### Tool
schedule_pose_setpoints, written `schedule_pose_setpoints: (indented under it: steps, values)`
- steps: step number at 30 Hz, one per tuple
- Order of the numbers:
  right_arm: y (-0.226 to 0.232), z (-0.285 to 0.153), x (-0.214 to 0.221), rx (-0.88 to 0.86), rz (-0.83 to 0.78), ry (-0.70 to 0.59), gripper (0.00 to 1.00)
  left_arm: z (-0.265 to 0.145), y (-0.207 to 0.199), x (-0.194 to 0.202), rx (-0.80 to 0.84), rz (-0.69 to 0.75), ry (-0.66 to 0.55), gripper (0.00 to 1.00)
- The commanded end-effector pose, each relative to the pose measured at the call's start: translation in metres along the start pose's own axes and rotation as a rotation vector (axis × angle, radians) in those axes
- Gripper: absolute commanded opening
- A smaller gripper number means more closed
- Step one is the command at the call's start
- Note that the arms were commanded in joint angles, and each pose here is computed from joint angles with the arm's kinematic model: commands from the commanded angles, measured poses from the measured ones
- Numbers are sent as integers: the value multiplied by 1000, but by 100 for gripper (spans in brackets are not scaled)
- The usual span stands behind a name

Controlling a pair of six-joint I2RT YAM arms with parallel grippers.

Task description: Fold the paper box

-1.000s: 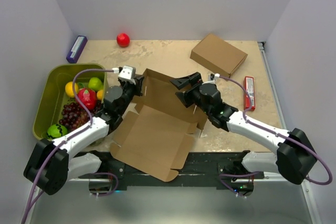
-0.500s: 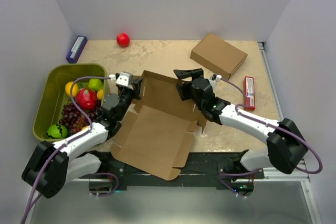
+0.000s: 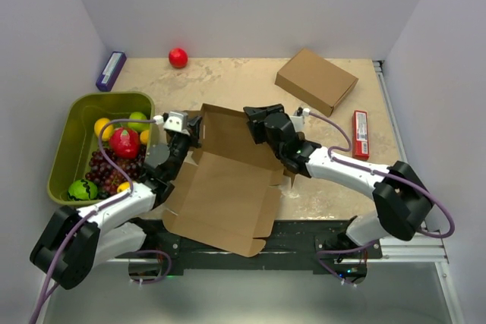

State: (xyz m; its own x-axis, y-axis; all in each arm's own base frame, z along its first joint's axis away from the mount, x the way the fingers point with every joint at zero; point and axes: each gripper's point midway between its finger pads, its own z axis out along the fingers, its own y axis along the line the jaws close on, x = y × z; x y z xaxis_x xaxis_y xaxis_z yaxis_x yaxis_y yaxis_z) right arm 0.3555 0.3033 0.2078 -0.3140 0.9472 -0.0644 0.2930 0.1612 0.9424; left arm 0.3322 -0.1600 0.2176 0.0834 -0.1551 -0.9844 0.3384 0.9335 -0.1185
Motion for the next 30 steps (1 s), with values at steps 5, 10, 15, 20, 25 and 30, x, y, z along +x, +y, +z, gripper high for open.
schedule_pose_setpoints:
  steps: [5,10,15,20,25,30]
  values:
    - [7,1,11,-15,6,8,42,-7,-15,-9,59,-36,-1,20]
    - [4,4,15,-15,9,22,33,-13,-28,-18,117,-67,33,51]
    - [-5,5,17,-8,18,31,30,-25,-28,-8,120,-94,93,62]
    - [5,1,13,-47,-11,14,43,-15,-18,9,59,-70,175,73]
    - [9,-9,-11,-64,-147,-80,61,34,-20,-3,93,-49,263,79]
    - [30,-28,-41,-134,-308,-131,75,87,7,21,102,-116,381,80]
